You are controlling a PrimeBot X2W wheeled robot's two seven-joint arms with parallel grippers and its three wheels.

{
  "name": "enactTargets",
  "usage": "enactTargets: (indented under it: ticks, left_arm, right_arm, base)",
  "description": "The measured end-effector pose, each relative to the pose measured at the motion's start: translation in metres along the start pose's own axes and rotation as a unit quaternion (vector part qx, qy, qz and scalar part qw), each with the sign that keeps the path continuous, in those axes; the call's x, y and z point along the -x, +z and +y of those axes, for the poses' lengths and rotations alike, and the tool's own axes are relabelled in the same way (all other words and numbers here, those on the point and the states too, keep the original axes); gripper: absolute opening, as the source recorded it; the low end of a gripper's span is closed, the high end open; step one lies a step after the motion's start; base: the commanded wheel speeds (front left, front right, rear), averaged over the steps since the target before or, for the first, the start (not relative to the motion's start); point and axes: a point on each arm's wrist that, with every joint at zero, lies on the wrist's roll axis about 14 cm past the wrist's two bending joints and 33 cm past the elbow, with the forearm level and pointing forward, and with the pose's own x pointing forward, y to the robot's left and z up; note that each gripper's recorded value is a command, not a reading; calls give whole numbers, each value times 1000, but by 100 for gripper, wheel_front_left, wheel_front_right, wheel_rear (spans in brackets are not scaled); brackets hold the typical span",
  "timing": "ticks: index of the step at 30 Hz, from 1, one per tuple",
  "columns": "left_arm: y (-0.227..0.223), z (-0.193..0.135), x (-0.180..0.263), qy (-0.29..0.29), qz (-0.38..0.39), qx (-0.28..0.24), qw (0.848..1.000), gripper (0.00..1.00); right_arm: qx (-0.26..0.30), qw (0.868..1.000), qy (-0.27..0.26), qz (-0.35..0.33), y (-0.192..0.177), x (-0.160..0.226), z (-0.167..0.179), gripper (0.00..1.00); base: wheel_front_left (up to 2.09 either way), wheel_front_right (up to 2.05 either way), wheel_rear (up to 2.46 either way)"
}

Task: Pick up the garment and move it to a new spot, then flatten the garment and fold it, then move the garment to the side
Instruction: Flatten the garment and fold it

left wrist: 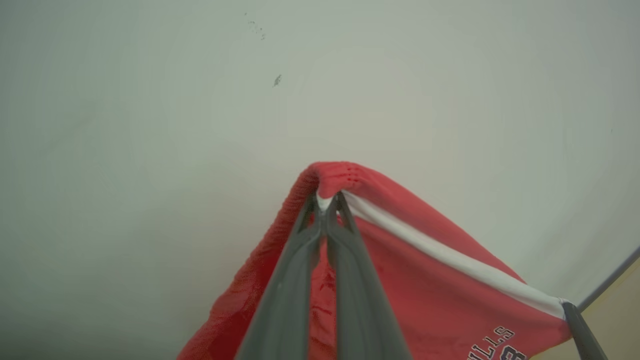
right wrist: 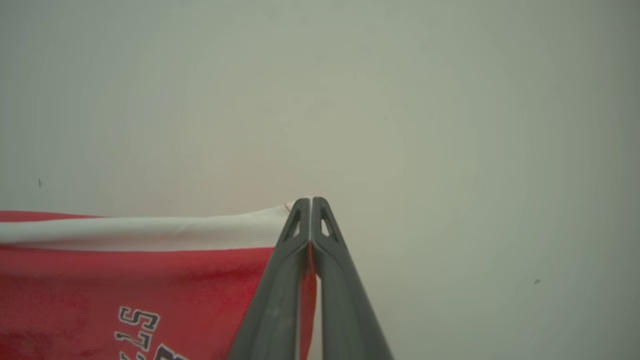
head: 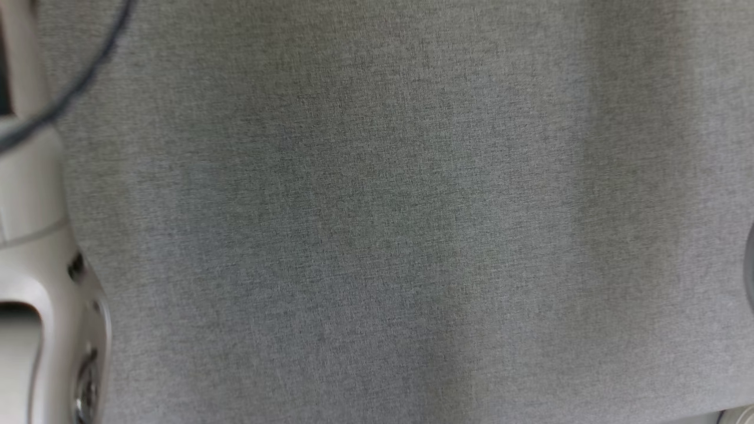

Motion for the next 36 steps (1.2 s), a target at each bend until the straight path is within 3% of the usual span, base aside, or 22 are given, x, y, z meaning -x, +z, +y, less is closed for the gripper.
enactTargets:
  ticks: [6, 11, 17, 24, 33, 36]
  left_arm:
    - [-9, -3, 29, -1, 49, 3, 999, 0]
    - [-24, -3, 74, 9, 105, -2, 994, 0]
    - [-38, -5, 139, 39, 174, 2, 984, 0]
    - [-57, -19, 221, 74, 254, 15, 964, 0]
    - [-61, -34, 295, 112, 278, 17, 954, 0]
    - [-57, -35, 313, 124, 275, 1, 953, 0]
  right_arm:
    - [-66, 995, 21, 74, -29, 35, 18, 0]
    - [-130, 980, 13, 147, -39, 84, 15, 0]
    - [-186, 953, -11, 238, -33, 159, 7, 0]
    - [-209, 915, -38, 343, -16, 251, 12, 0]
    - [-218, 885, -60, 406, 10, 325, 16, 0]
    - [-219, 868, -58, 442, 15, 353, 20, 0]
  base:
    - [0, 0, 0]
    - [0, 0, 0]
    - [0, 0, 0]
    - [0, 0, 0]
    - [0, 0, 0]
    - [0, 0, 0]
